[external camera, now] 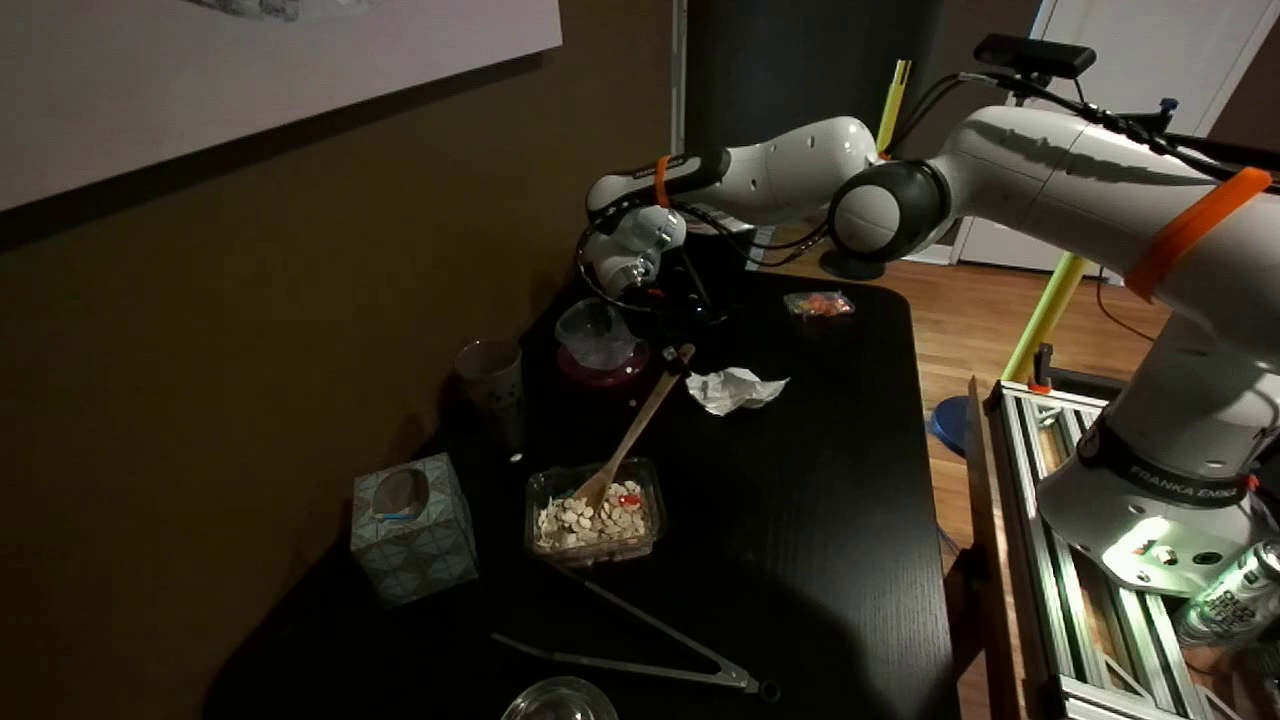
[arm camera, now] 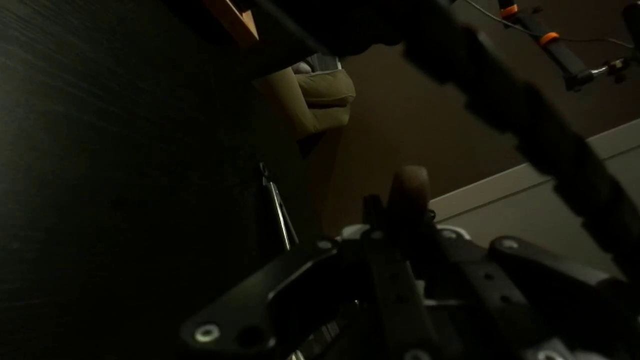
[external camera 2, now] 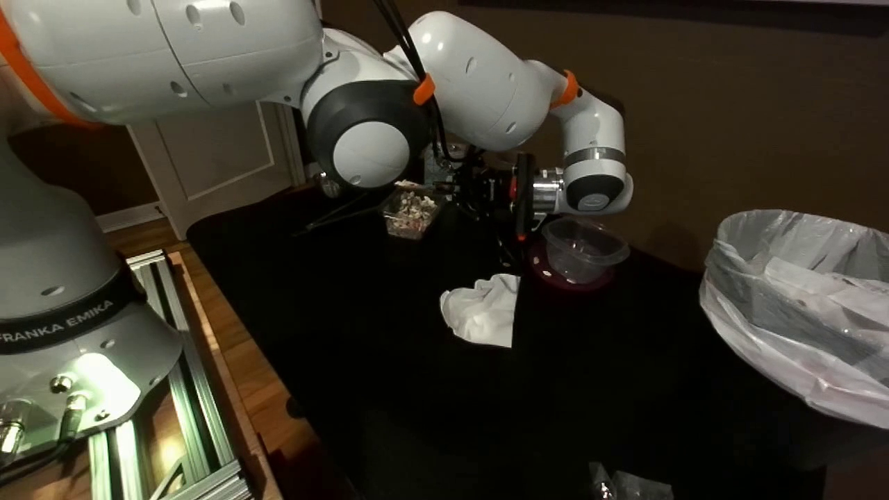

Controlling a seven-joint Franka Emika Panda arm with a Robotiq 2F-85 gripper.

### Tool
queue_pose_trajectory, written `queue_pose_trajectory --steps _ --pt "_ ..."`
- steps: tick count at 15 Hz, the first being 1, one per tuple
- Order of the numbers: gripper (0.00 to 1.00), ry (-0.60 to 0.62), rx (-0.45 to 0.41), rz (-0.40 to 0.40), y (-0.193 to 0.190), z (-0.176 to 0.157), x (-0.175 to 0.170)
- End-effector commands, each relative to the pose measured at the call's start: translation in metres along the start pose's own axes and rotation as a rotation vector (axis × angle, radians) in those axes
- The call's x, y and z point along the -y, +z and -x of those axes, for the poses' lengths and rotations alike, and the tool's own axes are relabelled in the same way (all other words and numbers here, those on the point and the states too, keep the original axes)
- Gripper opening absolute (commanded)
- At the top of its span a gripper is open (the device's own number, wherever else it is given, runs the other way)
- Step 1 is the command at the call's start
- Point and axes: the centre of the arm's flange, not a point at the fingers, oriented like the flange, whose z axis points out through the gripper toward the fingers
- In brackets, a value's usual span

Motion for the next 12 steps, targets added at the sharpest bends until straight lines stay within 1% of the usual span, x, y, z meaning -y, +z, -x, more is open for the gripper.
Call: queue_pose_trajectory --steps 1,4,7,9,12 --pt "0.03 -0.069 0.022 -0.071 -0.019 -0.004 -0.005" --pt "0.03 -0.121 0.035 -0.100 -0.015 -0.002 -0.001" --pt "0.03 -0.173 0.057 -0.093 -0.008 0.002 0.009" --pt "0.03 -0.210 0.073 -0.069 -0.002 0.006 0.017" --pt "0.03 -0.264 0.086 -0.001 0.005 0.015 0.033"
